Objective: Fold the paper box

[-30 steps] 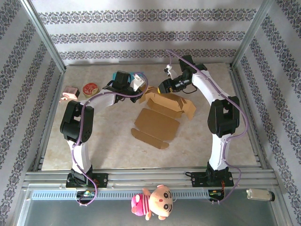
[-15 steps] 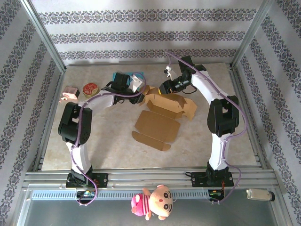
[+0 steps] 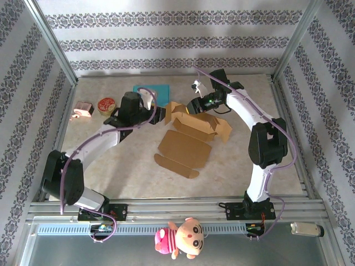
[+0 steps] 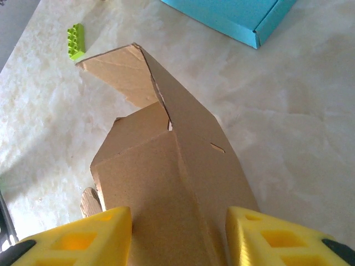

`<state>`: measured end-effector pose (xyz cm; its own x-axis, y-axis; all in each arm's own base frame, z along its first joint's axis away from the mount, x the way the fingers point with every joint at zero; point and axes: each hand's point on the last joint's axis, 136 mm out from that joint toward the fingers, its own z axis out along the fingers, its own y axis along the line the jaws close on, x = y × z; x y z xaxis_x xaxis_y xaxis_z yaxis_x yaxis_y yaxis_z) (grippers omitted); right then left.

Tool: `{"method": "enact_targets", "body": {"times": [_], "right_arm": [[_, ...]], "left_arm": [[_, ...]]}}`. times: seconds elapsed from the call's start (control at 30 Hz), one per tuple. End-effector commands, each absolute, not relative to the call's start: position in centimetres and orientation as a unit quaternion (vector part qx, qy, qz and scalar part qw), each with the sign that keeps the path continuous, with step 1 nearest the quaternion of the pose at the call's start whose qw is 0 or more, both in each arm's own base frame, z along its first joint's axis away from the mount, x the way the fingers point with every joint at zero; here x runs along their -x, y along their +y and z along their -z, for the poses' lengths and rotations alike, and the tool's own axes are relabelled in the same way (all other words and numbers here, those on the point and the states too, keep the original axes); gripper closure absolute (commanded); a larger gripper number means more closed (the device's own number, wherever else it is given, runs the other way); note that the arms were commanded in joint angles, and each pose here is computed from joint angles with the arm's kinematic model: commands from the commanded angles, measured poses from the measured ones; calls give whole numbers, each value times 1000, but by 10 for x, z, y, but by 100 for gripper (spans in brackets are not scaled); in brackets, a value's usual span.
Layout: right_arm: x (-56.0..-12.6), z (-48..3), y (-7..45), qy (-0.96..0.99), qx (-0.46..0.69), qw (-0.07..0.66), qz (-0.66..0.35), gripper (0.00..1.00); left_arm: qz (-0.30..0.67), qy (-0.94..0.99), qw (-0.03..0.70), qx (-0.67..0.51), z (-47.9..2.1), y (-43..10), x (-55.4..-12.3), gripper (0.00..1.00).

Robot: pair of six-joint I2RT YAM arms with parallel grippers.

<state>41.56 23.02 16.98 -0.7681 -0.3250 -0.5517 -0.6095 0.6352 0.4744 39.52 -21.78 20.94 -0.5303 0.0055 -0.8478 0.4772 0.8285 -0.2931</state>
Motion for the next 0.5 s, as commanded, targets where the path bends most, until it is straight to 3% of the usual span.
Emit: {"method": "enact_targets", "body": {"times": [0.0, 0.17, 0.3, 0.47], "right_arm": [[-413, -177, 235, 871, 283, 229, -330, 52], [-412, -176, 236, 870, 287, 229, -329, 53], [-411, -178, 238, 869, 290, 230, -328, 53], [-409, -179, 238, 868, 290, 229, -332, 53]], "left_arm": [[279, 845, 456, -24, -186, -220, -392, 51], [258, 871, 411, -76, -135, -253, -393, 55], [215, 901, 370, -64, -95, -256, -412, 50], [205, 901, 376, -73, -76, -260, -428, 44]]}}
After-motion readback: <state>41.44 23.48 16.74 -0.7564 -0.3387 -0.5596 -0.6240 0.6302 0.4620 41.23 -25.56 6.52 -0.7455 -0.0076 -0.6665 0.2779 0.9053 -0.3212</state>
